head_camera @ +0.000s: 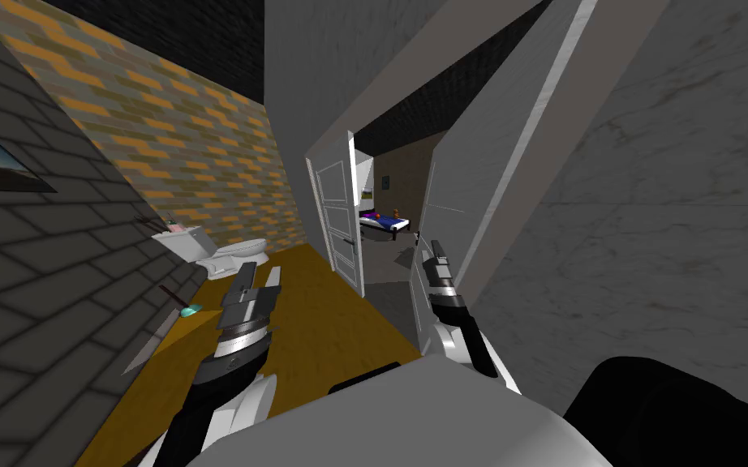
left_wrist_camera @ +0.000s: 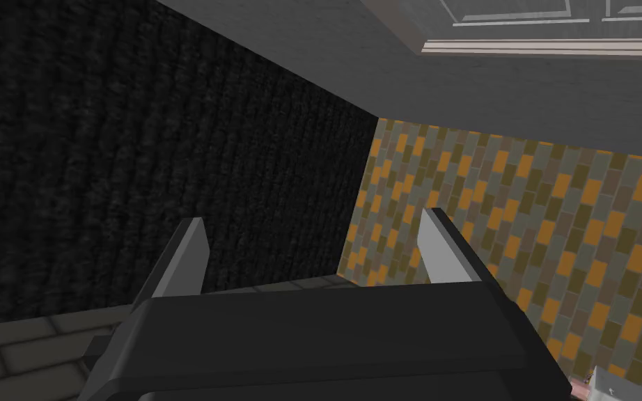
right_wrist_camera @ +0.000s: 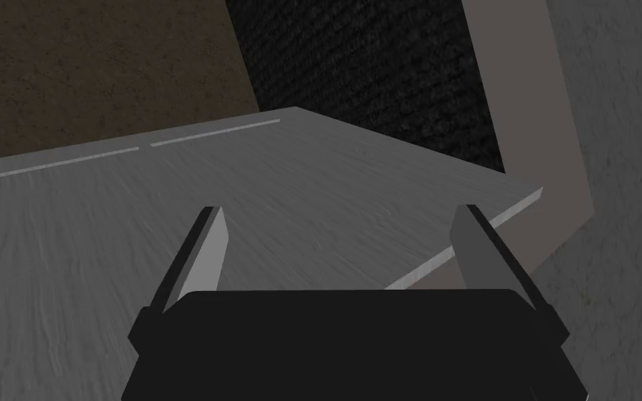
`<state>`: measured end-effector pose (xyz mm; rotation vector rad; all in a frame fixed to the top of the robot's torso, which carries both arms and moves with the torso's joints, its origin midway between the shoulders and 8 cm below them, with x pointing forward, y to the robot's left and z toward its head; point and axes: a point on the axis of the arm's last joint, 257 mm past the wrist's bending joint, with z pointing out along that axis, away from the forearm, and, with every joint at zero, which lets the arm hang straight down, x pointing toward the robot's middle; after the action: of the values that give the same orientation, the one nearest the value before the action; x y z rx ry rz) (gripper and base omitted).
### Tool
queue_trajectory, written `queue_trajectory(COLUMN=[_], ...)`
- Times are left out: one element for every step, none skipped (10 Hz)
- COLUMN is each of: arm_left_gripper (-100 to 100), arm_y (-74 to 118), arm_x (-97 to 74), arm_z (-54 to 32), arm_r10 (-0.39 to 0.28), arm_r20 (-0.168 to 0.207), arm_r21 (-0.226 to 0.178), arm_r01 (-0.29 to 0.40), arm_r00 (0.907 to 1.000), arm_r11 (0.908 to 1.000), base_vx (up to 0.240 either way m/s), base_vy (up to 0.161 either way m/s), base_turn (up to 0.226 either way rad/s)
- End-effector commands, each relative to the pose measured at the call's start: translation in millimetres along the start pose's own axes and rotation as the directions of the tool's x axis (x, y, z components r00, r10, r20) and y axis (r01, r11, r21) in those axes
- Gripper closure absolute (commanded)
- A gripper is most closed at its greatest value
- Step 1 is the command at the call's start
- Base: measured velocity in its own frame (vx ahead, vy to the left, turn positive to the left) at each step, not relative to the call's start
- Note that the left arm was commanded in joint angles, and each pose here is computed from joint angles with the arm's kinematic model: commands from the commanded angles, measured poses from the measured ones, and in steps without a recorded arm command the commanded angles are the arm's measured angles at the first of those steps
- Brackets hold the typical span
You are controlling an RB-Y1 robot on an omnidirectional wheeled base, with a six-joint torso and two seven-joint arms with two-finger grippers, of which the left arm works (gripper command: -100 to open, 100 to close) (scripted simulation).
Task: Push the door open
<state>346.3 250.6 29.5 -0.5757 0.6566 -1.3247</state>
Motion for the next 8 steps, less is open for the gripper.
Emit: queue_trajectory(arm_left_gripper=[-100, -100, -100, -100, -100, -100, -100, -100], arm_y=[14.1, 17.1, 24.7, 33.5, 42.9, 53.7, 59.0, 70.7], arm_x=[8.6, 10.5, 15.3, 21.0, 27.3, 34.8, 38.5, 47.1], arm_z=[-0.6, -0.8, -1.2, -1.9, -2.8, -4.0, -4.6, -6.3], arm_r10=[-0.022, -0.027, -0.039, -0.053, -0.069, -0.086, -0.095, -0.114], arm_r20=[-0.017, -0.021, -0.030, -0.039, -0.050, -0.062, -0.067, -0.080], arm_r21=[-0.025, -0.031, -0.045, -0.062, -0.080, -0.102, -0.113, -0.137], arm_r01=[0.022, 0.026, 0.038, 0.051, 0.064, 0.080, 0.087, 0.102], arm_r00=[0.9996, 0.9994, 0.9988, 0.9978, 0.9964, 0.9944, 0.9932, 0.9903], arm_r11=[0.9994, 0.9992, 0.9983, 0.9968, 0.9947, 0.9916, 0.9898, 0.9853], base_vx=[0.129, 0.161, 0.137, 0.139, 0.152, 0.162, 0.142, 0.139], base_vy=[-0.030, 0.078, 0.129, 0.114, 0.125, 0.133, 0.096, 0.086], base_turn=[-0.112, -0.109, -0.072, -0.108, -0.116, -0.125, -0.110, -0.126])
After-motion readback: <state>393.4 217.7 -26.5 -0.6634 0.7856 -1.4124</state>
